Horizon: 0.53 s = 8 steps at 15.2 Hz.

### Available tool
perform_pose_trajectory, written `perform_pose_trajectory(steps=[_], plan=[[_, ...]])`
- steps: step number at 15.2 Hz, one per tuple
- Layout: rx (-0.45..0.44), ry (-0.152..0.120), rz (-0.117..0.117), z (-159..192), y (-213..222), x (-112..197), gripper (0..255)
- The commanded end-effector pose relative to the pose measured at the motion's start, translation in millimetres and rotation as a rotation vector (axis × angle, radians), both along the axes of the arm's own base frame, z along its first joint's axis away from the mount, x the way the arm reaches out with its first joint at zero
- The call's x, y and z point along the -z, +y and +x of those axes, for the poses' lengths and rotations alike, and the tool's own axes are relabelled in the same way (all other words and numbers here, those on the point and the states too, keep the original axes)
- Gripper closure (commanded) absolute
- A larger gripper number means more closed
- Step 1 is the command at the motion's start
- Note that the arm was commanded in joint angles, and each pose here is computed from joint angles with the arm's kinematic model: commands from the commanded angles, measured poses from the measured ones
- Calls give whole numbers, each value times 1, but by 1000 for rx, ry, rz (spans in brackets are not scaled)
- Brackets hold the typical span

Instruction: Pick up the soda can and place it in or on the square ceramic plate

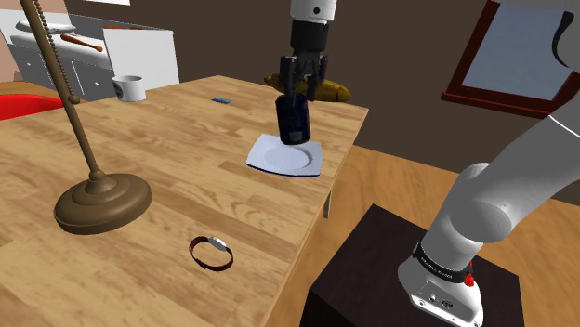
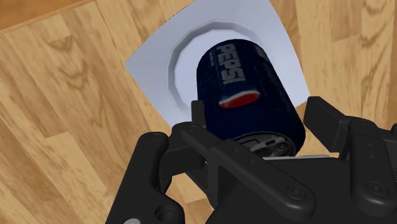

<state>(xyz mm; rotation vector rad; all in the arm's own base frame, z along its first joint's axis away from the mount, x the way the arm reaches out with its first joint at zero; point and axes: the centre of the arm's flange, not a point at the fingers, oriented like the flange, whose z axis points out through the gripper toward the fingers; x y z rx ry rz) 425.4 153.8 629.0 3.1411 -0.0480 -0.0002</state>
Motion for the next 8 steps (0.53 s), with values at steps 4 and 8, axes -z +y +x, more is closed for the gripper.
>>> perform_pose_trajectory(steps=[4,8], plan=[[0,-1,0,0,0,27,255],[0,-1,0,0,0,52,255]])
